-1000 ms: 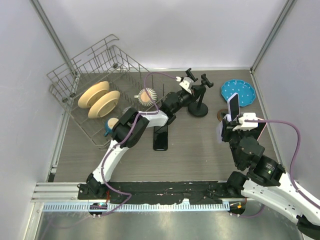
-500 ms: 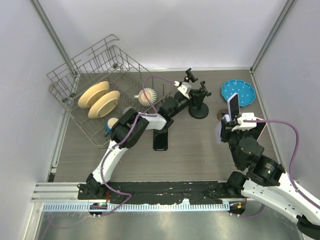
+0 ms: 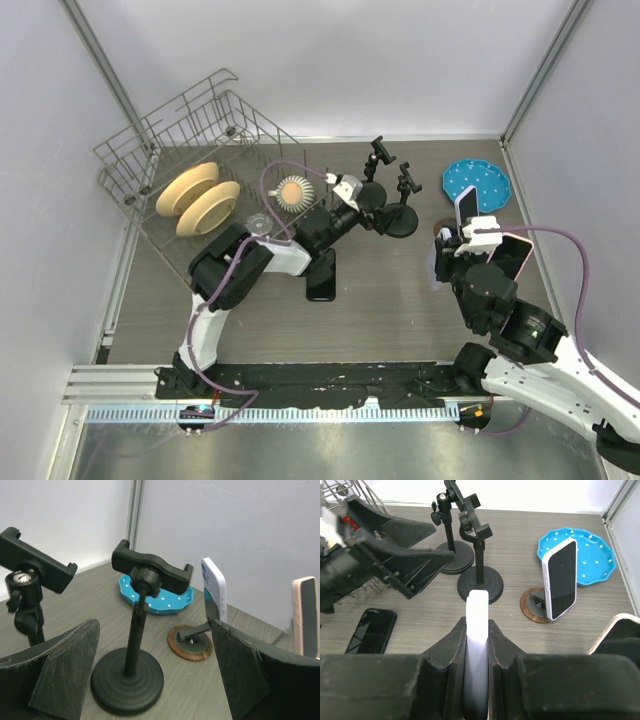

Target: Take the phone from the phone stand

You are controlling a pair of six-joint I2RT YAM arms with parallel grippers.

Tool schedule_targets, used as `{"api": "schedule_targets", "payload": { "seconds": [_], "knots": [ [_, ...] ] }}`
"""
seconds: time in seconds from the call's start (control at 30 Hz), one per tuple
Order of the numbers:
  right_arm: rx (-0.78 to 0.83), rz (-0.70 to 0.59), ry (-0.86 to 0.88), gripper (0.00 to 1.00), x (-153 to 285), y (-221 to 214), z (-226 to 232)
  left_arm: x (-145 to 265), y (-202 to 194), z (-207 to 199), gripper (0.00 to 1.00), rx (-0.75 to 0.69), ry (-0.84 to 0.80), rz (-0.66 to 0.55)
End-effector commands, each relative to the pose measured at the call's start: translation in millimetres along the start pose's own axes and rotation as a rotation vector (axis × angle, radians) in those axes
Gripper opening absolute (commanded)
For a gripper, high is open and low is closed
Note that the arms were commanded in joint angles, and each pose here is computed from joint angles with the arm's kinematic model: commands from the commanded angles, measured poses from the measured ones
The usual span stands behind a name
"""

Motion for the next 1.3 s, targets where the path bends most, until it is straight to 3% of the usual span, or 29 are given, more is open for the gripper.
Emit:
{"api": "schedule_targets", "payload": {
  "seconds": [0.0, 0.2, 0.37, 0.73, 0.97, 1.13, 1.27],
  "knots": [
    [-0.131, -0.031, 0.018, 0.01, 5.1, 31.9, 9.6, 22.0, 58.0, -21.6, 0.98, -0.056, 0.029, -0.175],
    [-0.209, 0.044, -0.03, 0.01, -2.4, 30.6, 23.5, 72.9, 79.1, -76.7, 1.0, -0.281, 0.088, -0.139],
    [-0.27, 0.114, -0.054, 0.01, -14.2, 19.5, 40.1, 99.0, 87.7, -118.7, 1.0, -0.371, 0.087, -0.083],
    [-0.405, 0.139, -0.036, 0.01, -18.4, 8.8, 50.7, 107.9, 87.9, -178.4, 1.0, -0.471, 0.085, -0.002],
    [-0.473, 0.136, -0.004, 0.01, -16.9, 6.1, 53.0, 102.9, 81.7, -190.3, 0.99, -0.525, 0.208, 0.065],
    [-0.498, 0.145, 0.005, 0.01, -18.3, 3.1, 55.8, 97.3, 79.0, -195.8, 0.91, -0.533, 0.245, 0.127],
    [-0.511, 0.139, -0.001, 0.01, -18.8, 2.2, 55.6, 98.8, 74.6, -200.0, 0.75, -0.547, 0.246, 0.144]
  ]
}}
Point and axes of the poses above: each gripper's point midway between its finger pads, its own x axis back along the fingers, its own z axis along the line the jaws close on, y = z × x, the point moved 10 cm from there along x, back along the fingers, and after that the axes turned 8 degrees about -x, right-handed, at the moved point
